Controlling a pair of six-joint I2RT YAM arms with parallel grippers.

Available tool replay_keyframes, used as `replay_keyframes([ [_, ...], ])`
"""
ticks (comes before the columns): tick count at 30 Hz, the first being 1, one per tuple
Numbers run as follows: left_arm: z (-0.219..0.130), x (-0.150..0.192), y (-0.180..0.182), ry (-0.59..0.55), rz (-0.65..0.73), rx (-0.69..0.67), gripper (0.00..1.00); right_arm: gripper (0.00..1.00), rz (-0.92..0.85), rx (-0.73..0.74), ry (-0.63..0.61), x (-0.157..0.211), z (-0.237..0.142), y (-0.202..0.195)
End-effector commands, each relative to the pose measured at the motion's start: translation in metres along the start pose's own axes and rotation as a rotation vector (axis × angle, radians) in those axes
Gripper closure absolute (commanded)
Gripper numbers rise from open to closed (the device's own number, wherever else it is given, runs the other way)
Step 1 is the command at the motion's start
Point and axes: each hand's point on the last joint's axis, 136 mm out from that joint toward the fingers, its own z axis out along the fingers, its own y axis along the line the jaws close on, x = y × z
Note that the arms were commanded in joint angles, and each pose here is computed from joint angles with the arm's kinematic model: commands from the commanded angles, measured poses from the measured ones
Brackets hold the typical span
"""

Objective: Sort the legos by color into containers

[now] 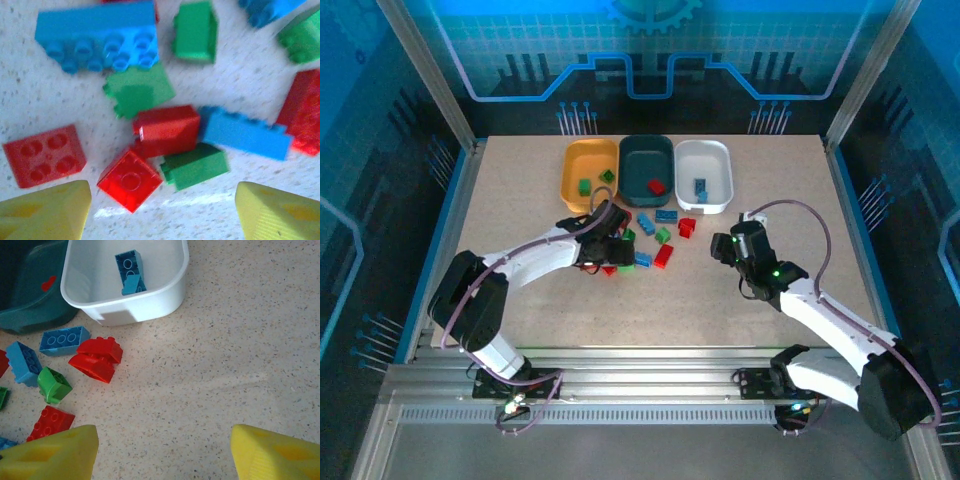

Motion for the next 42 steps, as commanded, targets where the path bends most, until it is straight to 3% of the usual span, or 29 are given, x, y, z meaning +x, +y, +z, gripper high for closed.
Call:
replay_keyframes([
  [1, -0.022, -0.009, -0.06, -0.08, 0.064, 0.156, 0.22, 0.29, 0.023, 0.018, -0.027, -0.003, -0.004, -0.003],
  [6, -0.01, -0.016, -0.119, -0.074, 0.202, 0.211, 0.22, 0.29, 0.042, 0.027, -0.021, -0.001, -0.002, -0.007],
  [11, 0.023, -0.028, -0.139, -0.057, 0.252, 0.167, 0.26, 0.29, 0.046, 0.029, -0.022, -0.002, -0.002, -0.009],
  [24, 0.065, -0.04, -0.125, -0.069, 0.281, -0.041, 0.3, 0.29, 0.043, 0.003, -0.001, -0.001, 0.001, -0.004],
  [28, 0.08, -0.029, -0.125, -0.025, 0.276, -0.033, 0.38, 0.29, 0.044, 0.004, -0.001, 0.0, 0.001, -0.004],
  [33, 0.09, -0.016, -0.121, 0.008, 0.266, -0.021, 0.4, 0.29, 0.044, 0.004, -0.002, -0.001, 0.001, -0.005],
  [38, 0.09, -0.01, -0.12, 0.018, 0.279, -0.016, 0.6, 0.29, 0.045, 0.004, 0.001, 0.0, 0.002, -0.004],
  [42, 0.076, -0.01, -0.14, 0.004, 0.321, 0.063, 0.78, 0.29, 0.045, 0.009, 0.002, 0.001, 0.003, -0.005],
])
